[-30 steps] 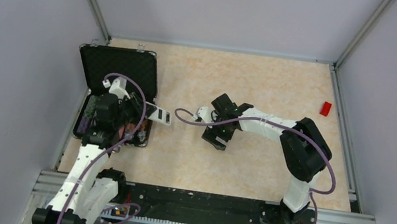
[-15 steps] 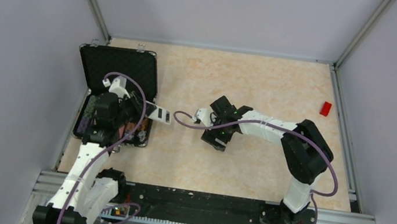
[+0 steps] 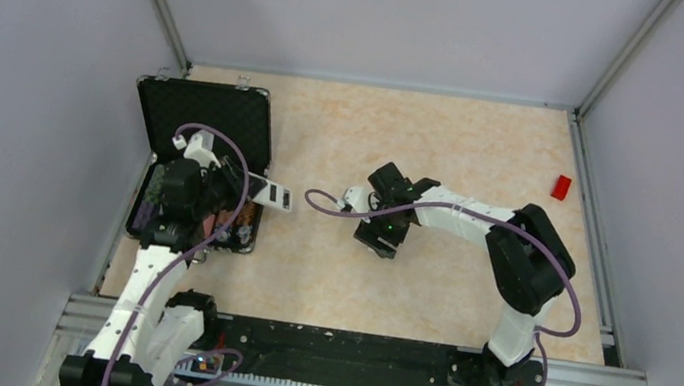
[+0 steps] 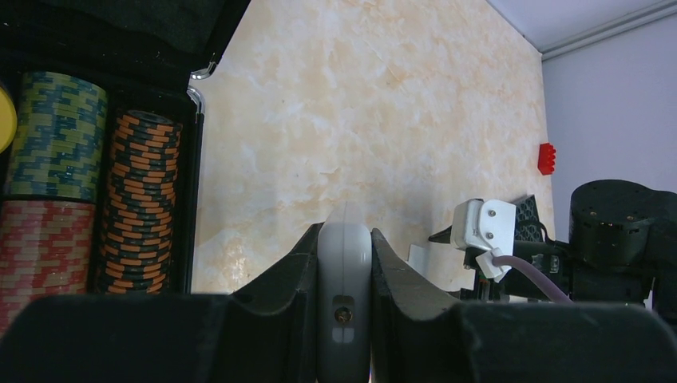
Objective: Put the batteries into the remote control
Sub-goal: Pick up the battery cover at the center of the board, then load the battery cover into the remote control.
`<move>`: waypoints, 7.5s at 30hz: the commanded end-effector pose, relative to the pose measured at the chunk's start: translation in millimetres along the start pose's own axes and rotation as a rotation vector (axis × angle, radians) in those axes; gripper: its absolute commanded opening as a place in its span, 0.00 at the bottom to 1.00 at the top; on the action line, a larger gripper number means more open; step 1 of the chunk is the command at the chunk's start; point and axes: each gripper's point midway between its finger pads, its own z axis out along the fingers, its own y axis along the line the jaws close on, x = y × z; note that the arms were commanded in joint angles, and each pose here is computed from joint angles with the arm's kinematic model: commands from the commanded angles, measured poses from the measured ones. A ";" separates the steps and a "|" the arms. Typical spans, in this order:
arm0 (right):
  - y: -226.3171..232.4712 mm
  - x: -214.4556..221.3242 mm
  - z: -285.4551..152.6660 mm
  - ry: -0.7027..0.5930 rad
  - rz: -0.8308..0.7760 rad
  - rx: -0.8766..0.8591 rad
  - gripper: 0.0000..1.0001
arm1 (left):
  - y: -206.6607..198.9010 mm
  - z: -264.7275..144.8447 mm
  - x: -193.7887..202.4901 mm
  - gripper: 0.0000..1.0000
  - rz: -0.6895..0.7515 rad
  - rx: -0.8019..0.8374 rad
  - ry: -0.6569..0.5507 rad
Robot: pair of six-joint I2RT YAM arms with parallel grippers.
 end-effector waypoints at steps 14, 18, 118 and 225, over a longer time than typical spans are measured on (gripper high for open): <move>6.6 2.2 19.6 0.011 -0.028 -0.003 0.77 | -20.0 -0.8 -26.4 0.00 0.048 0.075 -0.073; 10.7 2.7 22.7 0.014 -0.035 -0.017 0.72 | -20.8 -1.0 -26.7 0.00 0.049 0.077 -0.073; 89.5 -155.5 -99.7 -0.446 -0.086 0.233 0.36 | -79.6 -19.8 68.6 0.00 0.115 0.478 0.207; 94.9 -178.7 -89.7 -0.494 -0.106 0.197 0.36 | -88.9 -22.6 72.1 0.00 0.084 0.513 0.255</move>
